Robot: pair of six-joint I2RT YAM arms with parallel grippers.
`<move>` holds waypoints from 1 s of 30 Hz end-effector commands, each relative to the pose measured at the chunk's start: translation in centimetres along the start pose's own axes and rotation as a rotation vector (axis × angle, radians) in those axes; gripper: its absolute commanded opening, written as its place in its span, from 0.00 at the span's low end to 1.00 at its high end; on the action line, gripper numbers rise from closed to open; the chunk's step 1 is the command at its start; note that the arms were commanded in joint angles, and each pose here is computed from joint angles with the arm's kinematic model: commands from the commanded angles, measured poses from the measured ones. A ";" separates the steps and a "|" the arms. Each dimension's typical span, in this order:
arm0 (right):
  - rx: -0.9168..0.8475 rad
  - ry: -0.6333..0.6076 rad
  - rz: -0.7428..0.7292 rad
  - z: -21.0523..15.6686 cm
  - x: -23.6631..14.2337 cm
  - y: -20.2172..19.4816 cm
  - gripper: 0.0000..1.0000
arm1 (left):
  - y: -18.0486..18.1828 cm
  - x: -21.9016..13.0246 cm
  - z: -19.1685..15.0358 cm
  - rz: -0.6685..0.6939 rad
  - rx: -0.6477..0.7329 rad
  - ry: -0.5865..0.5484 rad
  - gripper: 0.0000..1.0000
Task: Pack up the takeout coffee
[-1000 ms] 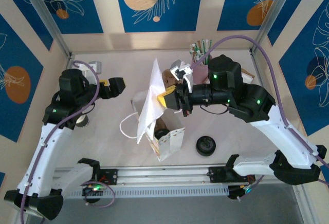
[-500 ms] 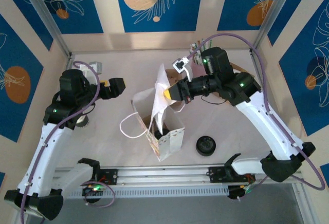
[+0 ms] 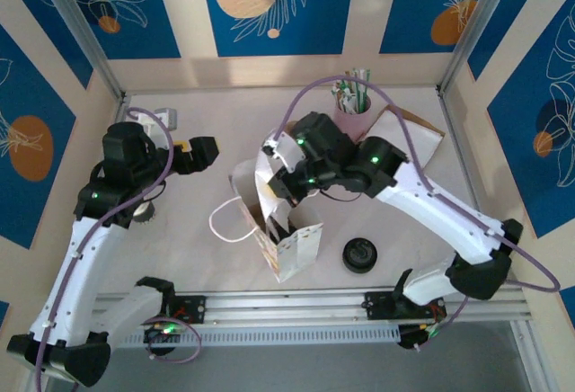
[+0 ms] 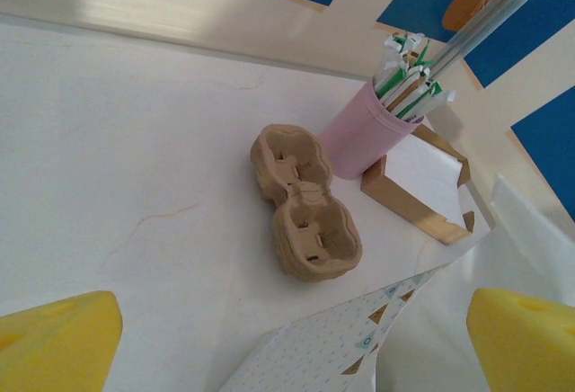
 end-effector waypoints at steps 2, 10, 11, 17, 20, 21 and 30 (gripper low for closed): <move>-0.063 -0.028 -0.125 0.6 1.6 0.3 0.00 | 0.2 -0.4 -0.5 0.009 -0.019 0.009 0.99; -0.043 0.084 -0.106 -1.2 5.5 0.8 0.00 | 0.4 -0.2 -0.7 0.013 -0.019 0.013 0.98; -0.031 0.103 -0.088 -1.6 5.8 0.9 0.00 | 0.4 -0.1 -0.7 0.013 -0.020 0.014 0.99; 0.020 0.132 -0.092 -2.9 5.8 0.2 0.00 | 0.6 0.0 -0.8 0.028 -0.027 0.017 0.98; 0.039 0.088 -0.090 -2.3 4.4 -0.1 0.41 | 0.7 0.0 -0.7 0.030 -0.030 0.012 0.99; 0.043 0.070 -0.086 -2.0 3.9 -0.1 0.50 | 0.7 0.0 -0.6 0.032 -0.028 0.009 0.99; 0.066 -0.141 0.002 0.9 -2.1 1.2 0.85 | 1.3 -0.8 0.9 0.130 0.000 -0.024 1.00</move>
Point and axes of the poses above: each hand's point on the last joint's axis, 136 mm out from that joint toward the fingers, its own x axis out along the fingers, its own y axis along the line the jaws close on, z = x × y, the point moved 6 cm from there along -x, back along the fingers, and after that the axes turned 14 degrees about x, right-handed, at the moved point
